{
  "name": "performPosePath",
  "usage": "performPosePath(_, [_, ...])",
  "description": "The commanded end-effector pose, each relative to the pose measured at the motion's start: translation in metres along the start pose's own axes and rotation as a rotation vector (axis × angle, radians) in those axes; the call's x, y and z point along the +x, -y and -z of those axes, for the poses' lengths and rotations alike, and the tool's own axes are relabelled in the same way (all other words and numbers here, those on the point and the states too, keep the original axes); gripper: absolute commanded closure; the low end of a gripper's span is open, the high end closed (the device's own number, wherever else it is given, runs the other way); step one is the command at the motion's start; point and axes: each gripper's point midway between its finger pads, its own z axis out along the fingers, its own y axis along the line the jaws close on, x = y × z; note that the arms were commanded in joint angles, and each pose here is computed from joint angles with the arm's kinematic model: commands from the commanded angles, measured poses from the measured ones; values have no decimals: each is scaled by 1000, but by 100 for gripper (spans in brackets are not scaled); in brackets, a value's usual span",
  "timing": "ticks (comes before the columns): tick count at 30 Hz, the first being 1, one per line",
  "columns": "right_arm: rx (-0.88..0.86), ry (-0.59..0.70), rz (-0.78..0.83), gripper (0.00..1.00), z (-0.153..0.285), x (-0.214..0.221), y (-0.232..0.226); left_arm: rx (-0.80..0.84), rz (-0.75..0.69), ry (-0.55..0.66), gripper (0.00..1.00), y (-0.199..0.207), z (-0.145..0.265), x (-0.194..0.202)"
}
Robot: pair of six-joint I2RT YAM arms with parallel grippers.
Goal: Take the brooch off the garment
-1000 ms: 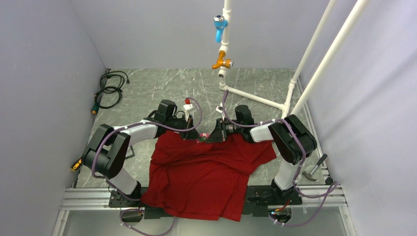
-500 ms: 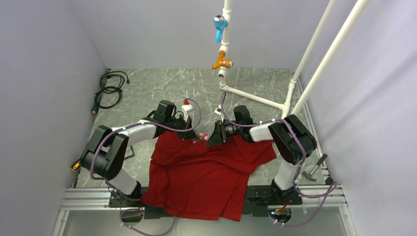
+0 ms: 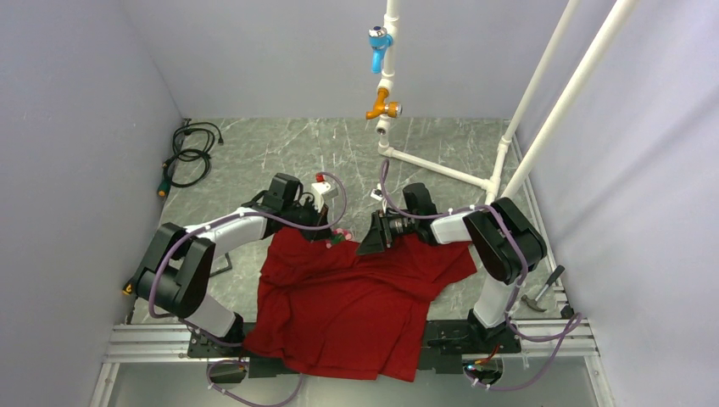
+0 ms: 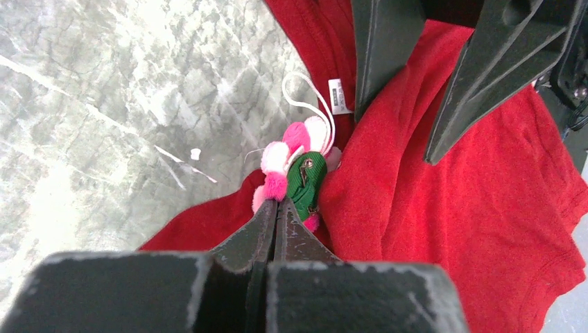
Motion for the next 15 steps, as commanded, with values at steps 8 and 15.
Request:
performPosePath(8, [-18,25,96,48,12,-11,-10,-55,-66,-2,100,-6,13,-6])
performPosePath(15, [-9,24,130,41,20,-14,-15,-110,-48,-22,100,-20,27,-4])
